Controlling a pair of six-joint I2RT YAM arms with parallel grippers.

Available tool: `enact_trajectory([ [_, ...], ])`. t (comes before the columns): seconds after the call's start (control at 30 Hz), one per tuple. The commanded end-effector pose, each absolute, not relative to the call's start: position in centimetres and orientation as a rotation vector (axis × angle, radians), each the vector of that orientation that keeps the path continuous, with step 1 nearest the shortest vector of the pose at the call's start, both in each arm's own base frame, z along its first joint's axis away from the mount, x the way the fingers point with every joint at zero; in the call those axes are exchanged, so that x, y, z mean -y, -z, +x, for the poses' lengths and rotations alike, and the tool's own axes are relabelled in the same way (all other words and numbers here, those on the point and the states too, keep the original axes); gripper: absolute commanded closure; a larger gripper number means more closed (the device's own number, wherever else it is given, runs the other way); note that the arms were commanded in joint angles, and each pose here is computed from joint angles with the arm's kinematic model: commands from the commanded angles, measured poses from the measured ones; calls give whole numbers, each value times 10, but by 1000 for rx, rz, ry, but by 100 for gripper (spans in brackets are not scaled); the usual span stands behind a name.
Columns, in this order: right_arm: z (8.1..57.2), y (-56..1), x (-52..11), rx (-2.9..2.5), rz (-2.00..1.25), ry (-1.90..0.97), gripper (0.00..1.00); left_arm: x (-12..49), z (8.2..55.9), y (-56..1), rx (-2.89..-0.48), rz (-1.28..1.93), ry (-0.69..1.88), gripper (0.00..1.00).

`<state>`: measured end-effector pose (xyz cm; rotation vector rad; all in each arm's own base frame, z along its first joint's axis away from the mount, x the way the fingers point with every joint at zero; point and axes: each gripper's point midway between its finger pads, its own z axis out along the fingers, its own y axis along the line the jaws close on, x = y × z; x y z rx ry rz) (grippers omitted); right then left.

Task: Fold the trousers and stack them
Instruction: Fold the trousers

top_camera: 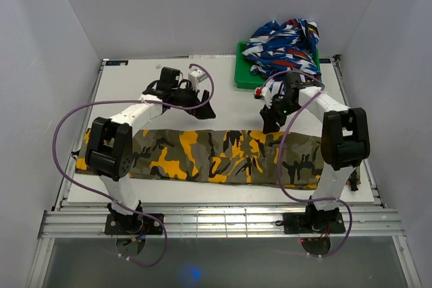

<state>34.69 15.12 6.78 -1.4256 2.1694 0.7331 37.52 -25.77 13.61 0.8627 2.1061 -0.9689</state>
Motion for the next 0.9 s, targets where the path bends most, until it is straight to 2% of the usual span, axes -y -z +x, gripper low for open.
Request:
enact_trajectory([
  [0.0,333,-62,-163,-2124,-1510,-806,48,279,378,-167,-2053,814,1118,2],
  [0.2,293,-43,-171,-2089,-1640,-891,64,283,398,-155,-2086,767,1150,2],
  [0.3,292,-44,-172,-2068,-1656,-886,76,286,397,-151,-2107,740,1183,2],
  [0.33,293,-45,-172,-2061,-1659,-881,85,286,399,-149,-2108,731,1181,2],
  [0.4,296,-51,-174,-2041,-1653,-864,92,284,403,-147,-2105,699,1157,2],
  [0.63,314,-96,-183,-1832,-1569,-620,92,277,414,-154,-2115,688,1057,2],
  [0.73,291,-98,-191,-1722,-1631,-488,92,285,406,-160,-2115,755,1139,2],
  [0.87,243,-65,-185,-1611,-1768,-352,92,302,388,-146,-2189,758,1206,2],
])
